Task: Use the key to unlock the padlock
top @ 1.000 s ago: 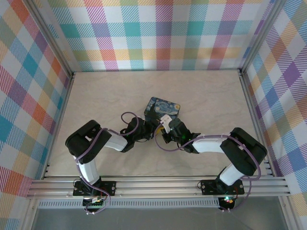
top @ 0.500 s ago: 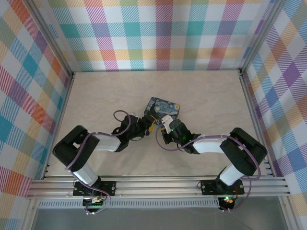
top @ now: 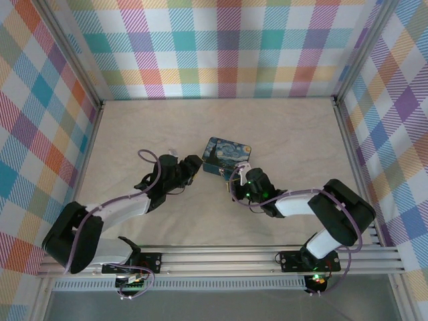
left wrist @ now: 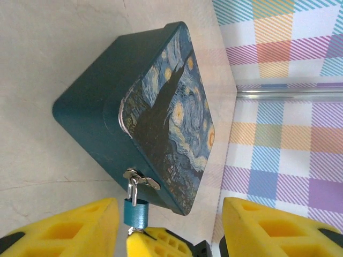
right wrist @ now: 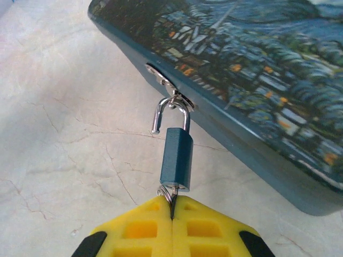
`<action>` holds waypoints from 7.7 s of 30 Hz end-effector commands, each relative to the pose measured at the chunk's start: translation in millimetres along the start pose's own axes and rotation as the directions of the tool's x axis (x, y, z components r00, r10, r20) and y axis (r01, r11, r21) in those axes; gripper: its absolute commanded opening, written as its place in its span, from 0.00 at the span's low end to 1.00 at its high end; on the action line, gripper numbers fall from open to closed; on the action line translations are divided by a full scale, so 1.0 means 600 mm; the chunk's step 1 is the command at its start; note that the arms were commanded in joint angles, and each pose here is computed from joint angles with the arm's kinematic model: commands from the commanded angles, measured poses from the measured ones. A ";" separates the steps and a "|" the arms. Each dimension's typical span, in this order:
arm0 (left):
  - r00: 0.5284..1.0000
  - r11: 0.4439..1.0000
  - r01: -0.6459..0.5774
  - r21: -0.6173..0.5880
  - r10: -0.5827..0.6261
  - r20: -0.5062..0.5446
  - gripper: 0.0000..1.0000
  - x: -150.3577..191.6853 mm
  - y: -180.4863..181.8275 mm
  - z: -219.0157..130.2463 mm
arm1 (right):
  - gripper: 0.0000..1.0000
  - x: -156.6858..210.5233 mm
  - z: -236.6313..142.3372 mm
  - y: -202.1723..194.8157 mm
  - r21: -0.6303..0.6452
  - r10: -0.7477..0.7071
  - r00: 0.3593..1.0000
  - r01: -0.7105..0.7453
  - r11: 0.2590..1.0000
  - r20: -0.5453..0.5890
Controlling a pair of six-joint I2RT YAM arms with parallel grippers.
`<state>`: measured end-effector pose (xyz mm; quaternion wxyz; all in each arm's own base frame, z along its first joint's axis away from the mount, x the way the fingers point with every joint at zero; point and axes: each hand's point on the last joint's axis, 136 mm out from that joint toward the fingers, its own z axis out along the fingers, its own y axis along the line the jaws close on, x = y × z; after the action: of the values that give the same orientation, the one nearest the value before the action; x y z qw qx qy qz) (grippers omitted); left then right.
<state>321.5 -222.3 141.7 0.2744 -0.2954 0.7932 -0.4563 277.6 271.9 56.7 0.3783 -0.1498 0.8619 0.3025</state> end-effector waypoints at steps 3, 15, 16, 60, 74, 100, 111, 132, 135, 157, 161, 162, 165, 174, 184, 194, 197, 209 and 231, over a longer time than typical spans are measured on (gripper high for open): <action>0.994 0.995 -0.087 -0.055 0.091 0.061 0.54 -0.030 -0.006 -0.026 | 0.00 -0.012 -0.006 0.013 -0.098 0.167 0.985 -0.163 0.982 0.034; 0.990 0.992 -0.110 -0.059 0.115 0.084 0.54 -0.041 -0.020 -0.038 | 0.00 0.004 0.003 -0.008 -0.168 0.367 0.930 -0.366 0.915 -0.027; 0.990 0.992 -0.111 -0.061 0.116 0.085 0.54 -0.041 -0.019 -0.039 | 0.00 0.006 0.004 -0.011 -0.162 0.372 0.927 -0.373 0.914 -0.033; 0.941 0.950 -0.292 -0.113 0.265 -0.210 0.75 -0.057 -0.012 0.048 | 0.65 -0.052 -0.037 -0.023 -0.183 0.372 0.928 -0.370 0.911 -0.029; 0.891 0.895 -0.392 -0.213 0.312 -0.329 0.73 -0.060 0.035 0.112 | 0.72 -0.089 -0.020 -0.021 -0.187 0.343 0.939 -0.338 0.922 -0.007; 0.890 0.870 -0.351 -0.347 0.194 -0.412 0.63 0.027 0.156 0.064 | 0.74 -0.116 -0.004 -0.046 -0.174 0.262 0.965 -0.256 0.951 0.015; 0.887 0.864 -0.374 -0.336 0.228 -0.403 0.63 0.029 0.131 0.051 | 0.74 -0.135 0.008 -0.044 -0.224 0.255 0.967 -0.243 0.944 0.024; 0.890 0.867 -0.406 -0.288 0.303 -0.342 0.66 -0.006 0.045 0.015 | 0.74 -0.121 0.010 -0.031 -0.313 0.230 0.973 -0.222 0.923 -0.010; 0.887 0.880 -0.408 -0.245 0.318 -0.334 0.66 -0.010 0.012 0.019 | 0.74 -0.119 0.013 -0.029 -0.324 0.227 0.974 -0.220 0.920 -0.018; 0.844 0.895 -0.431 -0.118 0.353 -0.405 0.61 -0.002 -0.054 0.146 | 0.70 -0.113 0.064 -0.020 -0.388 0.179 0.983 -0.180 0.904 -0.040; 0.841 0.888 -0.439 -0.140 0.351 -0.412 0.60 -0.002 -0.038 0.148 | 0.68 -0.110 0.070 -0.017 -0.414 0.168 0.985 -0.171 0.894 -0.042; 0.841 0.885 -0.442 -0.148 0.352 -0.411 0.60 -0.003 -0.034 0.147 | 0.68 -0.108 0.071 -0.016 -0.418 0.167 0.985 -0.170 0.892 -0.043; 0.841 0.879 -0.449 -0.160 0.356 -0.407 0.60 -0.005 -0.028 0.147 | 0.67 -0.104 0.075 -0.017 -0.425 0.161 0.986 -0.164 0.890 -0.044; 0.842 0.876 -0.448 -0.177 0.347 -0.412 0.59 -0.003 -0.014 0.146 | 0.65 -0.098 0.084 -0.013 -0.459 0.123 0.991 -0.132 0.878 -0.049; 0.843 0.875 -0.450 -0.178 0.350 -0.408 0.59 -0.004 -0.016 0.145 | 0.63 -0.090 0.085 -0.005 -0.496 0.108 0.992 -0.128 0.859 -0.068; 0.844 0.875 -0.450 -0.177 0.353 -0.404 0.59 -0.005 -0.018 0.143 | 0.57 -0.083 0.085 -0.002 -0.508 0.107 0.990 -0.137 0.850 -0.089; 0.844 0.876 -0.449 -0.177 0.351 -0.405 0.59 -0.005 -0.018 0.144 | 0.57 -0.083 0.087 -0.003 -0.507 0.106 0.990 -0.138 0.851 -0.091; 0.845 0.876 -0.449 -0.178 0.351 -0.404 0.59 -0.006 -0.018 0.144 | 0.56 -0.080 0.093 -0.003 -0.508 0.101 0.989 -0.141 0.850 -0.106; 0.844 0.874 -0.452 -0.177 0.355 -0.403 0.59 -0.006 -0.018 0.144 | 0.39 -0.076 0.077 0.000 -0.504 0.090 0.991 -0.126 0.855 -0.096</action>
<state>391.2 -272.5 118.5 0.1735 -0.0775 0.9239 -0.3322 336.2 296.5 50.2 0.2638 -0.1795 0.7879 0.5266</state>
